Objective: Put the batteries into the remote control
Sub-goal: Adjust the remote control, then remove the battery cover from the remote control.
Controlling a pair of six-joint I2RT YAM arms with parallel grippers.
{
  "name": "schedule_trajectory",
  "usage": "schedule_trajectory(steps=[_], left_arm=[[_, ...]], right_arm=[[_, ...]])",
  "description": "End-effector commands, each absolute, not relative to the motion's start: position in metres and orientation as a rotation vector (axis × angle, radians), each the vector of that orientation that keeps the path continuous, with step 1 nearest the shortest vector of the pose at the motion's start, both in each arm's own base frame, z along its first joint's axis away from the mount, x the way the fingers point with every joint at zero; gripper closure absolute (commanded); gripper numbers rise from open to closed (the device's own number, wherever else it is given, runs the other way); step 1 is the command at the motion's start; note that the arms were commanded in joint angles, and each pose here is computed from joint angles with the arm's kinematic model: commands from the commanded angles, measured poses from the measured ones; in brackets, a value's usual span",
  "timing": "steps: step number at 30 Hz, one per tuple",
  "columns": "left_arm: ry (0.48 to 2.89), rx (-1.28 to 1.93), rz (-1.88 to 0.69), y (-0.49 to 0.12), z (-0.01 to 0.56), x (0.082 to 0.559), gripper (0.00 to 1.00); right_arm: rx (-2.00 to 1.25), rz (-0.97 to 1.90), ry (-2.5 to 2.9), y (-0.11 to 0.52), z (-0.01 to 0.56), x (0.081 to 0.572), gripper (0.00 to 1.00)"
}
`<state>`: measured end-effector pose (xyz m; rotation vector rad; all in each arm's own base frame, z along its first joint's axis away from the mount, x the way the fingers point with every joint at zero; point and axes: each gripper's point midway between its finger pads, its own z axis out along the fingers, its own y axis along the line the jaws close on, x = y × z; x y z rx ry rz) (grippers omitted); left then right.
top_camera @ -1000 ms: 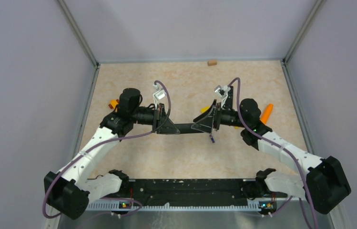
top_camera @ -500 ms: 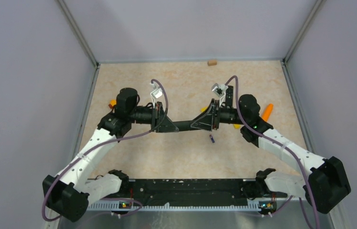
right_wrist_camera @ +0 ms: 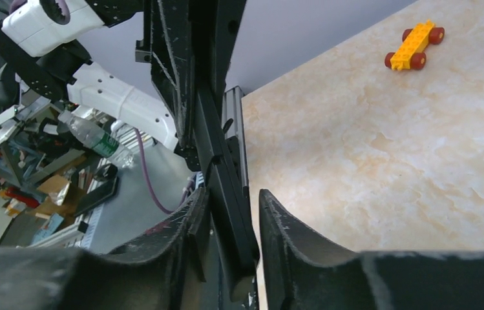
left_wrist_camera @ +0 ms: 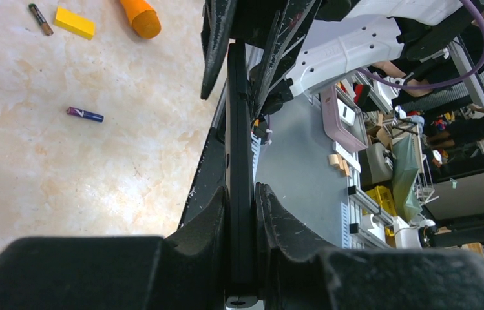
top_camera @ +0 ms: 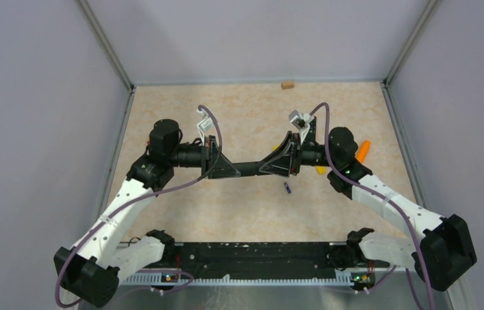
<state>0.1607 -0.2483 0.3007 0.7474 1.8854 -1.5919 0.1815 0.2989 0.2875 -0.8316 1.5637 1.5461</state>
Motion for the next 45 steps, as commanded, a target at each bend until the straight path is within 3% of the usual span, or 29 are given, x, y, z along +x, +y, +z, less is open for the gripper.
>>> schedule_trajectory(steps=[1,7,15,22,28,35,45], left_arm=[[1.662,0.899,-1.630,-0.242,0.348,0.136,1.00],[1.691,0.856,-1.625,-0.242,0.346,0.144,1.00],[1.743,0.778,-1.577,-0.239,0.338,0.160,1.00],[1.782,0.714,-1.541,-0.237,0.333,0.171,1.00],[1.808,0.677,-1.519,-0.236,0.329,0.179,1.00],[1.861,0.593,-1.494,-0.237,0.322,0.193,1.00],[1.905,0.489,-1.430,-0.235,0.317,0.212,1.00]], right_arm=[[-0.788,1.494,1.622,0.292,0.275,0.198,0.63],[-0.677,1.484,1.674,0.292,0.277,0.209,0.41],[-0.572,1.498,1.673,0.290,0.290,0.214,0.36],[-0.455,1.436,1.716,0.281,0.295,0.221,0.22],[-0.393,1.401,1.706,0.274,0.304,0.224,0.27],[-0.388,1.490,1.763,0.282,0.315,0.220,0.50],[-0.331,1.460,1.838,0.280,0.307,0.224,0.68]])
